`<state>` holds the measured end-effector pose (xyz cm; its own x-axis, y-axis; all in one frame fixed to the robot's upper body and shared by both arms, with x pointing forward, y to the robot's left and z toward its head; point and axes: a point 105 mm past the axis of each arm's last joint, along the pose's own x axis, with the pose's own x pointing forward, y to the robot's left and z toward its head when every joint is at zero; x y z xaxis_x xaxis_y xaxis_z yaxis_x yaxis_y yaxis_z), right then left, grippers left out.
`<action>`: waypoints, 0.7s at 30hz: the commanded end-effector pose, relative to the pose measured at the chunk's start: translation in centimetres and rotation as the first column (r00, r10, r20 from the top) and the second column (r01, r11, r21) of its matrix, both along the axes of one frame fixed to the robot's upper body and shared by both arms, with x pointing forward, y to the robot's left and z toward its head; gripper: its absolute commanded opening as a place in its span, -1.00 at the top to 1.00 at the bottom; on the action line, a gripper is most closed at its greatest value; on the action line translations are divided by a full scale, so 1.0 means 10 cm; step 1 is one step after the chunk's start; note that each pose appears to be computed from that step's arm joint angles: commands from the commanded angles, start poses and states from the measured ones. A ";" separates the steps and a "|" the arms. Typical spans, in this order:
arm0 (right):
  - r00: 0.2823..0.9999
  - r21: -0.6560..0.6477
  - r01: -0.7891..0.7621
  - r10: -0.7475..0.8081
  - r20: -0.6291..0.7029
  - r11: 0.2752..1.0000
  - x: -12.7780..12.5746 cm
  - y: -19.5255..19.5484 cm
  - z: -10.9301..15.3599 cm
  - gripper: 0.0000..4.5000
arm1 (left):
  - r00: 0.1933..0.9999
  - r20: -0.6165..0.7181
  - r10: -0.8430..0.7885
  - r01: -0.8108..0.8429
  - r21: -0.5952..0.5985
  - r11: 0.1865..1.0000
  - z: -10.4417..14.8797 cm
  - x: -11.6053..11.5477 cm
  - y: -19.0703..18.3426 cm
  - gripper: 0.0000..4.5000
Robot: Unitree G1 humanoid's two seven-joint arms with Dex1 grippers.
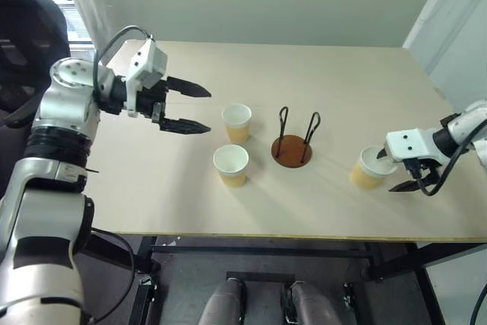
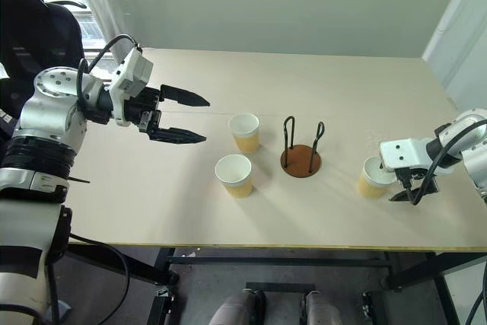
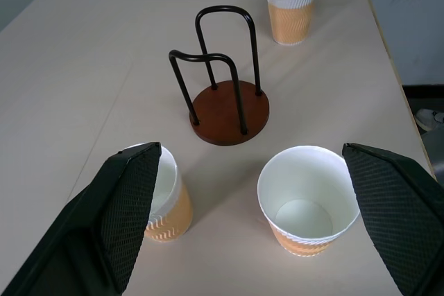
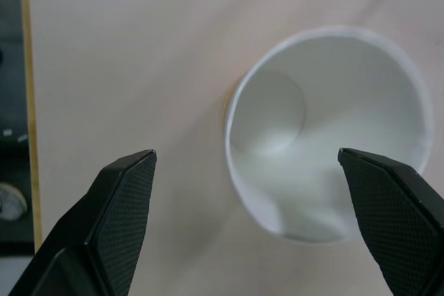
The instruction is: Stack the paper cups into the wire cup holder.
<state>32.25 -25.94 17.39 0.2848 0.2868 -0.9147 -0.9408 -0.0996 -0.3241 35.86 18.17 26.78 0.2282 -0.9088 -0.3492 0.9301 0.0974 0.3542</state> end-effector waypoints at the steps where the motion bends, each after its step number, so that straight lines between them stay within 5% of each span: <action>1: 0.999 -0.026 -0.033 0.034 0.042 0.999 0.05 0.01 0.06 -0.89 | 0.998 0.054 -0.021 0.022 -0.015 1.000 0.17 -0.07 0.06 -1.00; 13: 0.992 -0.050 -0.111 0.113 0.048 0.993 0.08 0.12 0.19 0.97 | 0.997 0.080 -0.010 0.006 0.043 0.999 0.13 -0.09 0.16 -1.00; 21: 0.981 -0.067 -0.167 0.173 0.088 0.984 0.10 0.27 0.39 0.99 | 0.997 0.072 -0.001 -0.003 0.061 0.998 0.10 -0.06 0.18 -1.00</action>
<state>33.29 -23.73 19.53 0.2878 0.2785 -0.9163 -0.9001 -0.2481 -0.3581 35.68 19.81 26.39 0.2637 -0.8816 -0.3915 0.9155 0.1009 0.3894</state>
